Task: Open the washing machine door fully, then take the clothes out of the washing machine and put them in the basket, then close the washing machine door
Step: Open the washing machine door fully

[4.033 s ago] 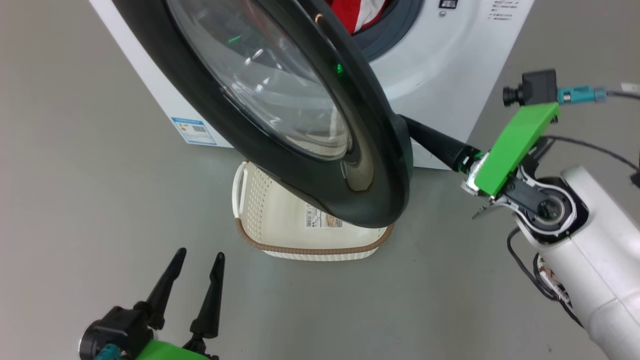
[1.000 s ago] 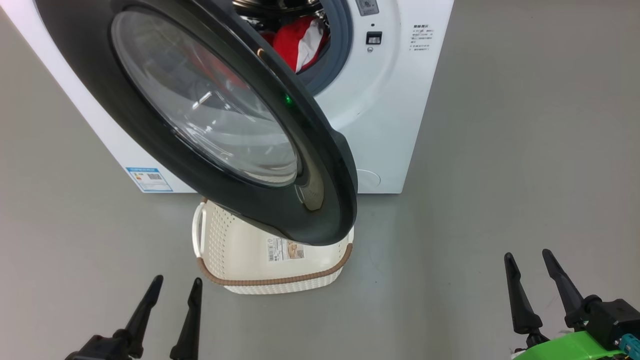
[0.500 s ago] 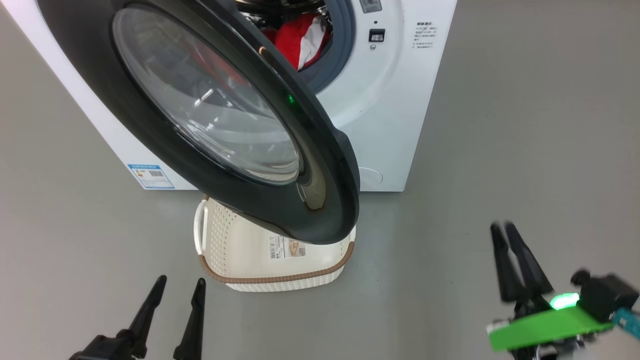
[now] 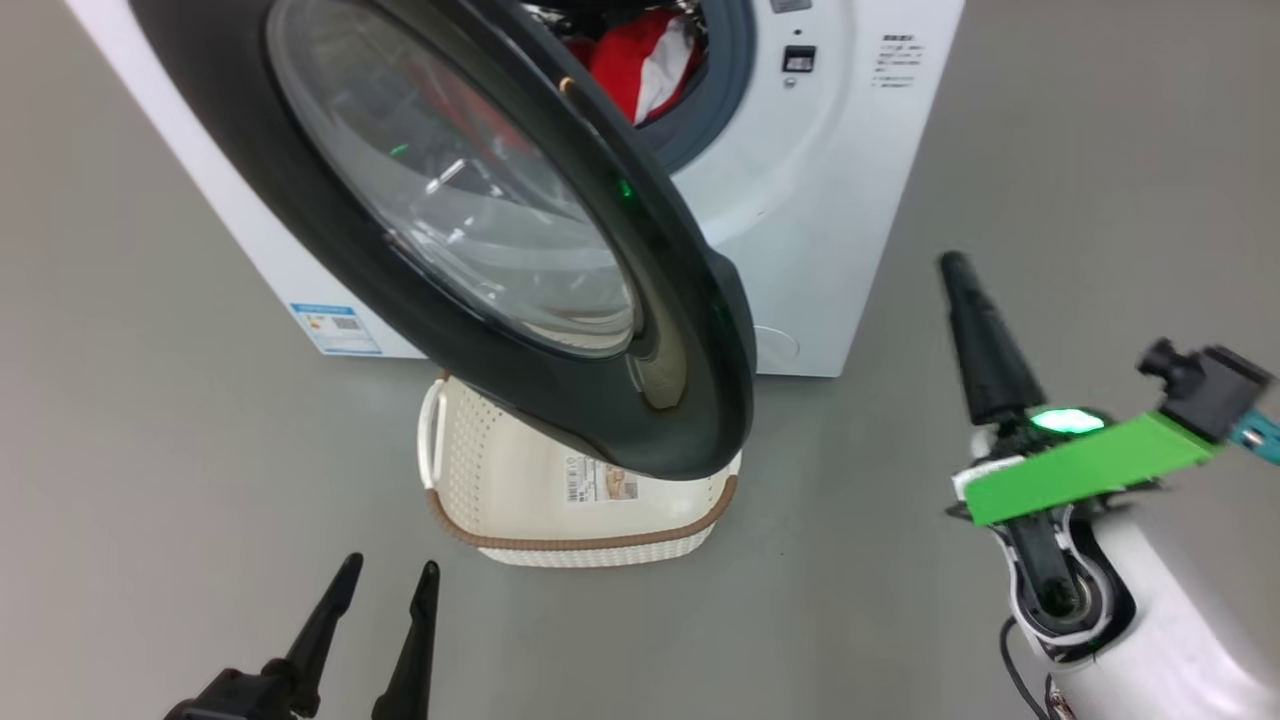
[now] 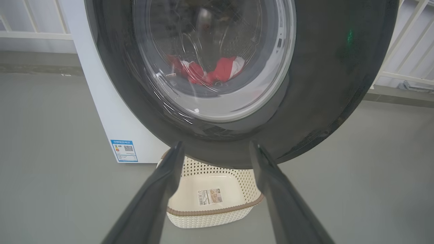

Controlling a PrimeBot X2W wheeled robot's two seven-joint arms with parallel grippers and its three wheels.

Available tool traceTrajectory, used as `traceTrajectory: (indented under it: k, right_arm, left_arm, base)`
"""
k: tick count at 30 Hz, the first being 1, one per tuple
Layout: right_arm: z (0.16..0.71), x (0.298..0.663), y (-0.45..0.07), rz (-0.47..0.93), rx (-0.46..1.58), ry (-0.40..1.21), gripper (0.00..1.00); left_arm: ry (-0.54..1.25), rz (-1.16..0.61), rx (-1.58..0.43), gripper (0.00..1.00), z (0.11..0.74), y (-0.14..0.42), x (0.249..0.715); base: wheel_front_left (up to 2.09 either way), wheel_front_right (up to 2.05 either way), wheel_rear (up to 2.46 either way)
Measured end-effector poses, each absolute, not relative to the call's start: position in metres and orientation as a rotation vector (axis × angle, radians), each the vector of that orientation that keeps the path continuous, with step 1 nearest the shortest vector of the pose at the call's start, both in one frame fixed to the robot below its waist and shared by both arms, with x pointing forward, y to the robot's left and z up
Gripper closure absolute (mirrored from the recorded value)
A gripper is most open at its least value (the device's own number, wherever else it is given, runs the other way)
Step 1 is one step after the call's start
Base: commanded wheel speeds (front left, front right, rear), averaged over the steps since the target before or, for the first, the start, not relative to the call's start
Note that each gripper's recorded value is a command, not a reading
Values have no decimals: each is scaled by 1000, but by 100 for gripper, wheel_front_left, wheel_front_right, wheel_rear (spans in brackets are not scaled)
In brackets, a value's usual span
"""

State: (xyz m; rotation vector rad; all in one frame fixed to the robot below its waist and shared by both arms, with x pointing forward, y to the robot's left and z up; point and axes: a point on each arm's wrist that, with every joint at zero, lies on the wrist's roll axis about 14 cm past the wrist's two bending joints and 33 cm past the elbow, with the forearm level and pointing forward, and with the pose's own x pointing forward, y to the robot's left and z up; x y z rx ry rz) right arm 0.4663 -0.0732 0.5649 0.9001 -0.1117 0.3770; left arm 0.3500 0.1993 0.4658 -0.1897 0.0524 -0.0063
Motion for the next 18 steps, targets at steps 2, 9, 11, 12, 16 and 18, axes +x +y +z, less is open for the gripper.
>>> traceTrajectory:
  k: [2,9,11,12,16,18]
  right_arm:
    - [563,469,-55,441,955,-44,100]
    - [568,486,-17,601,1138,187,100]
    - [567,490,-9,637,1182,261,100]
    - [564,492,-6,649,1202,299,100]
    - [545,490,12,716,1272,501,100]
    - [537,487,21,752,1291,596,100]
  left_arm:
    - [57,4,-192,0,464,202,348]
    - [79,22,-205,0,457,205,345]
    - [80,23,-208,0,457,206,347]
    - [78,24,-209,0,458,206,349]
    - [79,25,-205,0,458,207,351]
    - [87,27,-207,0,456,207,350]
  base:
    - [0,0,0]
    - [0,0,0]
    - [0,0,0]
    - [0,0,0]
    - [0,0,0]
    - [0,0,0]
